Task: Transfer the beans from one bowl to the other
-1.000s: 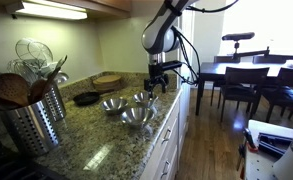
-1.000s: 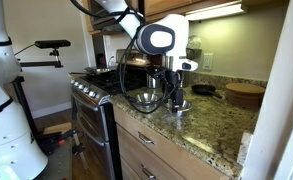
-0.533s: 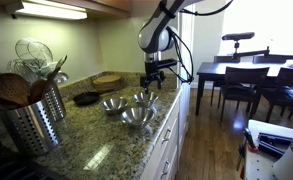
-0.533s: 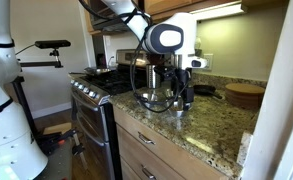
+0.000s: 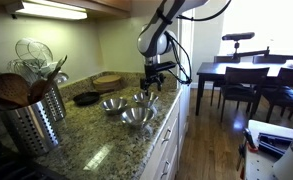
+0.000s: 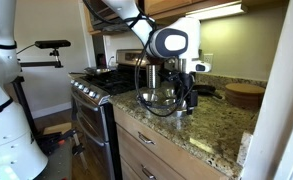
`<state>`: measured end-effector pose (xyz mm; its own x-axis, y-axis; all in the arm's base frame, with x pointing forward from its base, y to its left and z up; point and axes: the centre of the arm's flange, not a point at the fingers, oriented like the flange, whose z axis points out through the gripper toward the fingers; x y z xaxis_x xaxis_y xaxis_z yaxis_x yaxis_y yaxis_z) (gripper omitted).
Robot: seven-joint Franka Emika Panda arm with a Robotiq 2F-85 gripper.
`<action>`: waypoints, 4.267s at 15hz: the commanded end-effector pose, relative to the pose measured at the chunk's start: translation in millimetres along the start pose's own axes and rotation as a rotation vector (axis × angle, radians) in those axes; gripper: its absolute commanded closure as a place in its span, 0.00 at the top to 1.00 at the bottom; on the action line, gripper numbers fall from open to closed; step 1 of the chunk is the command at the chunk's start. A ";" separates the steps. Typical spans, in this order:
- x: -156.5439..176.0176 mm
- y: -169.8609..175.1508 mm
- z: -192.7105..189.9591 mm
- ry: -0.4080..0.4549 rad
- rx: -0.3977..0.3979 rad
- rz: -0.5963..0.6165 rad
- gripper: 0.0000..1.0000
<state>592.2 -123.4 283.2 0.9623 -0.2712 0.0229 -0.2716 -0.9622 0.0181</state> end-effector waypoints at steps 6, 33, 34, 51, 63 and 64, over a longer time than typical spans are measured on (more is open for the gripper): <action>3.8 1.5 22.7 -0.029 -0.019 0.015 0.70; 0.9 -1.1 -5.2 -0.002 -0.012 -0.043 0.08; -3.1 -6.8 -11.6 0.000 -0.010 -0.084 0.08; -41.4 -10.4 -44.5 -0.008 -0.009 -0.235 0.08; -88.8 -50.5 -108.8 0.026 -0.084 -0.357 0.08; -96.1 -60.3 -113.5 0.021 -0.094 -0.379 0.08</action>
<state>543.4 -65.4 371.7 0.9978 0.0582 0.0322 0.0552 -0.9946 0.0881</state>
